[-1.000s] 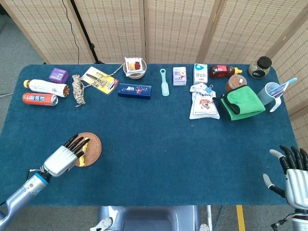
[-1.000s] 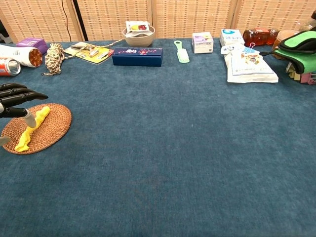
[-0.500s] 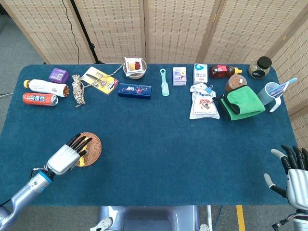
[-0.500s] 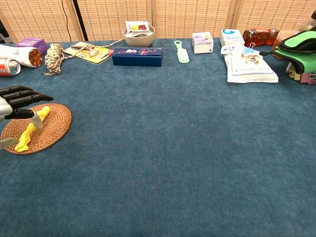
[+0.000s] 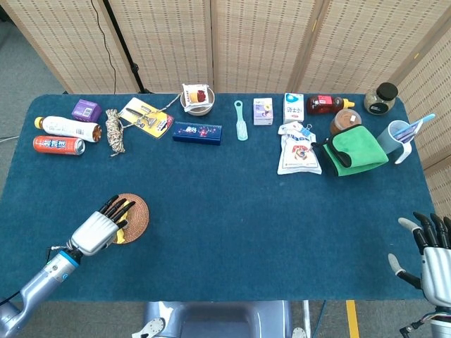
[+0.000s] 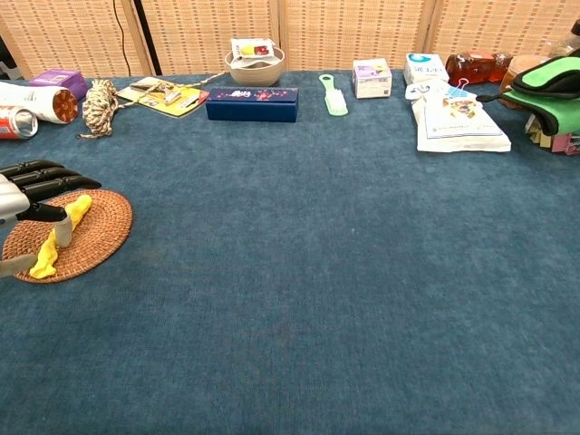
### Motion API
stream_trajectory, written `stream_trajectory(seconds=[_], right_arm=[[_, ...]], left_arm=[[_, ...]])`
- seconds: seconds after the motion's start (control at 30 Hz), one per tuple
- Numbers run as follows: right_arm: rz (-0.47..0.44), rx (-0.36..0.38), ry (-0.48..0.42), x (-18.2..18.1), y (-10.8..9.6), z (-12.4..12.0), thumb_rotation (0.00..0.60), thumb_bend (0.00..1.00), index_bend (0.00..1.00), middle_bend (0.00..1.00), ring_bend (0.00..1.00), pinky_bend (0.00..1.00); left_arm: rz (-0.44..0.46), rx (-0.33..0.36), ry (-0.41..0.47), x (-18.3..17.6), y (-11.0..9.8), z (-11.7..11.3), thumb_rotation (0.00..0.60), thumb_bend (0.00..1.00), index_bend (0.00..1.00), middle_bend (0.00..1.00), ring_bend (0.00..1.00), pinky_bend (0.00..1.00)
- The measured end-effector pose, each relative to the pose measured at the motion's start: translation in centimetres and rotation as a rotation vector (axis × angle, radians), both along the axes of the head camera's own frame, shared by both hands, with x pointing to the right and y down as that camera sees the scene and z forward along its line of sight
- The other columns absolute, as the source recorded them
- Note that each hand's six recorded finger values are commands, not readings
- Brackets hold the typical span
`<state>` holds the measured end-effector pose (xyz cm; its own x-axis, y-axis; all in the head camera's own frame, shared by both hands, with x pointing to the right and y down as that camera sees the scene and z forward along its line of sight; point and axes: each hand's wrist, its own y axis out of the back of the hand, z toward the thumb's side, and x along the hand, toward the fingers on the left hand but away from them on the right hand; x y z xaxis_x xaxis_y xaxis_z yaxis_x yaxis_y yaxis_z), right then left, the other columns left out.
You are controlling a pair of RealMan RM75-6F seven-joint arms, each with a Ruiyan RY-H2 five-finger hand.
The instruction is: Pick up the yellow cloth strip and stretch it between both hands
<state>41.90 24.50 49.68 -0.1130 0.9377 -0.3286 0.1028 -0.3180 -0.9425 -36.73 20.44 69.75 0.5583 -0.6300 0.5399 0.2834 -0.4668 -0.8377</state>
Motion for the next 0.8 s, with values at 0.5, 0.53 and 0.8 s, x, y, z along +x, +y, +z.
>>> stream_trajectory(seconds=[0.5, 0.53, 0.8], right_arm=[[0.001, -0.004, -0.002, 0.1, 0.0, 0.2, 0.6, 0.31, 0.25, 0.13, 0.07, 0.0], [0.0, -0.003, -0.003, 0.1, 0.0, 0.1, 0.6, 0.31, 0.25, 0.13, 0.07, 0.0], [0.002, -0.003, -0.008, 0.1, 0.0, 0.2, 0.6, 0.31, 0.25, 0.13, 0.07, 0.0]], left_arm=[[-0.016, 0.019, 0.019, 0.7, -0.4, 0.2, 0.6, 0.35, 0.58, 0.14, 0.06, 0.01], [-0.017, 0.022, 0.02, 0.7, -0.5, 0.1, 0.6, 0.35, 0.58, 0.14, 0.06, 0.01], [-0.039, 0.061, -0.009, 0.5, -1.2, -0.6, 0.6, 0.35, 0.59, 0.14, 0.04, 0.01]])
